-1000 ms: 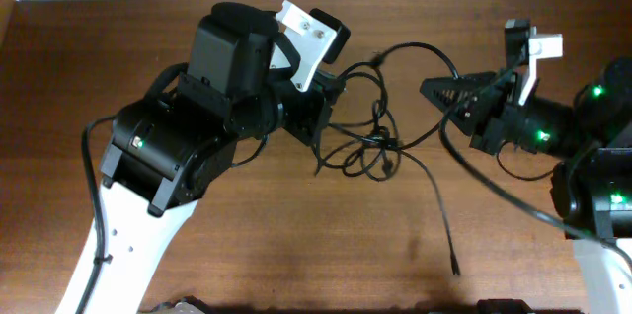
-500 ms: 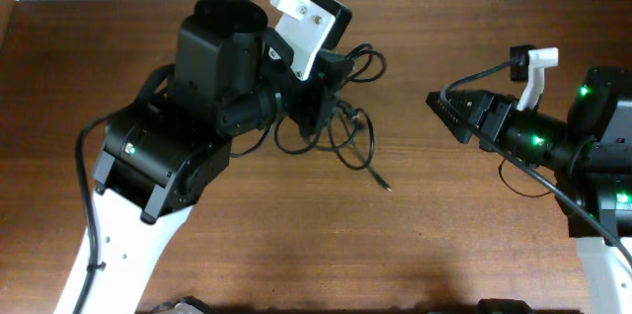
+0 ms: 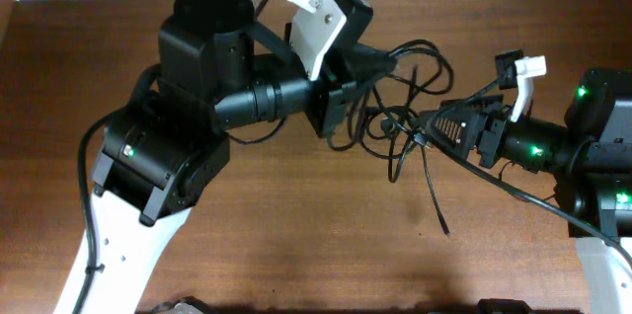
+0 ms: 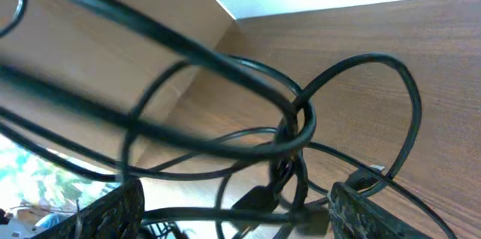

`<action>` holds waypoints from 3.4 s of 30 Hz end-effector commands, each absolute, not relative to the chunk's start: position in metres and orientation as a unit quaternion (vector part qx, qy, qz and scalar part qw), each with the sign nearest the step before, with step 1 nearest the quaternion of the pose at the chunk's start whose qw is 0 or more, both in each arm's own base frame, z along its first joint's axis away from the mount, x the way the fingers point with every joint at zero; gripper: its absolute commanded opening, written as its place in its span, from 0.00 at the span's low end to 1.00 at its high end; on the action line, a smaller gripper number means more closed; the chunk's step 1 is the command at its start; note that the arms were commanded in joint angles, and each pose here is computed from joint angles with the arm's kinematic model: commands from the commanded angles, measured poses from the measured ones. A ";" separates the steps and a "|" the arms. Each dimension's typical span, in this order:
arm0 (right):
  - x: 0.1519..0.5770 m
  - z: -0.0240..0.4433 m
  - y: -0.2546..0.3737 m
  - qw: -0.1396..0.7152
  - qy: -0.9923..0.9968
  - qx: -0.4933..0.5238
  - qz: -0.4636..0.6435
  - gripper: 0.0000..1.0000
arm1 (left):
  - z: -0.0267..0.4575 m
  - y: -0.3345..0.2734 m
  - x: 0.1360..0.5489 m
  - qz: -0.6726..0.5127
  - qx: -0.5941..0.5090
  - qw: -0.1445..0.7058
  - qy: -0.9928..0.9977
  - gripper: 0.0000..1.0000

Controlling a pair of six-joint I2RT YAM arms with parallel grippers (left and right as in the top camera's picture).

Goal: Untangle cables

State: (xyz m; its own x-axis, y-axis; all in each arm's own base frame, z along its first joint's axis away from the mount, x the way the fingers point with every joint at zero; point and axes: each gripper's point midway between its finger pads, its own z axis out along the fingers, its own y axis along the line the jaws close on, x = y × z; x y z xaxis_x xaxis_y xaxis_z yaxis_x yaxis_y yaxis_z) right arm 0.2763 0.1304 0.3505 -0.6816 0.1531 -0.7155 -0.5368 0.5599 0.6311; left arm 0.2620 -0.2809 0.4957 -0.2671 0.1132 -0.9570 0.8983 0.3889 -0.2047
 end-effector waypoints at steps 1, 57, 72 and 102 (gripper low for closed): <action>0.280 0.349 0.132 0.379 0.794 -0.134 0.457 0.77 | 0.523 -0.287 0.224 -0.474 0.420 0.468 0.616 0.00; 0.300 0.186 -0.066 0.209 0.935 0.262 0.115 0.45 | 0.511 -0.124 0.300 -0.278 0.161 0.560 0.764 0.00; 0.306 0.223 0.011 0.265 0.914 0.023 0.308 0.64 | 0.507 -0.123 0.301 -0.275 0.157 0.553 0.770 0.02; 0.298 0.234 0.027 0.271 0.897 -0.016 0.348 0.64 | 0.333 -0.059 0.352 -0.071 0.041 0.301 0.950 0.99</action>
